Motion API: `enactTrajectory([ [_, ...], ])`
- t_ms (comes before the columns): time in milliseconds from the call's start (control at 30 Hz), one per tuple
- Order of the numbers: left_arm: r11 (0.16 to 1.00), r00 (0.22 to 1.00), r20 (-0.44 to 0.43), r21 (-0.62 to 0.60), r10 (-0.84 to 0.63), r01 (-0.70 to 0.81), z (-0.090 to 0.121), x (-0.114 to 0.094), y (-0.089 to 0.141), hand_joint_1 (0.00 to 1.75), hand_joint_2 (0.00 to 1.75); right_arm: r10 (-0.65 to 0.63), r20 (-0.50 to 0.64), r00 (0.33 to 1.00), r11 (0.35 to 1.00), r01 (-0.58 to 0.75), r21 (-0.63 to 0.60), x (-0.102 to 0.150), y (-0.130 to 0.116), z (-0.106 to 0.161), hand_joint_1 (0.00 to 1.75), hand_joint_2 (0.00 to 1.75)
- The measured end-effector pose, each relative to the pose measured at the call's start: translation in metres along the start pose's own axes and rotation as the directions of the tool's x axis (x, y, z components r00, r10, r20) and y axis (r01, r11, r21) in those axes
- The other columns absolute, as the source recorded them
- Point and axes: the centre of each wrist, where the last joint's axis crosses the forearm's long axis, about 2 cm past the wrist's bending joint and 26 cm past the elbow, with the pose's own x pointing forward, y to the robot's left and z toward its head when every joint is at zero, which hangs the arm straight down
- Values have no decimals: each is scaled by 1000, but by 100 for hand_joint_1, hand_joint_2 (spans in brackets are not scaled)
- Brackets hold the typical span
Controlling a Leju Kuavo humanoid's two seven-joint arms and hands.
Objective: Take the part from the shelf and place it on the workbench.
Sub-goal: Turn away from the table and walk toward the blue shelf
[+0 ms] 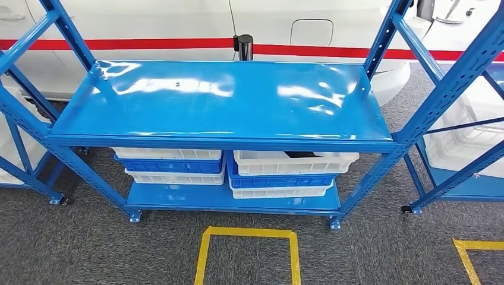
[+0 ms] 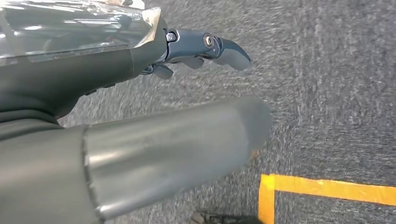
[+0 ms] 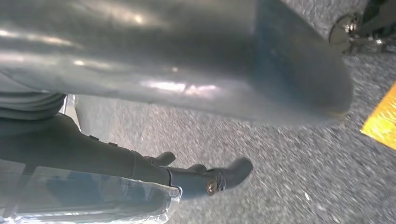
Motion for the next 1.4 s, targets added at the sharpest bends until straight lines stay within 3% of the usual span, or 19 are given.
enactTrajectory([
  [633, 1000, 1000, -5, -2, 2, -2, 1, 1, -2, 0, 0, 7, 5, 1000, 1000, -7, -5, 2, -1, 0, 0, 0],
  [700, 1000, 1000, -24, -6, 3, -3, 2, -2, -3, 0, 87, 9, 0, 1000, 1000, -9, -5, 2, -1, 0, 0, 0],
  [767, 1000, 999, -34, -9, 3, -3, 2, -3, -3, 0, 175, 10, -7, 1000, 1000, -10, -4, 2, -1, 0, 0, 87],
  [833, 1000, 999, -35, -9, 3, -3, 2, -3, -3, 0, 175, 10, -8, 1000, 1000, -10, -3, 3, -1, 0, 0, 175],
  [967, 1000, 999, -44, -17, 9, -10, 4, -4, -6, 0, 175, -12, 2, 1000, 1000, 12, 2, 2, -1, 0, 0, 175],
  [1100, 999, 996, -79, -22, 34, -35, 6, -11, -4, 0, 0, -56, 3, 998, 998, 56, 26, -3, 0, 0, 0, 0],
  [1400, 996, 986, -146, -31, 81, -87, 8, -22, 5, 0, 0, -143, 6, 990, 987, 143, 78, -15, 2, 0, 0, 0],
])
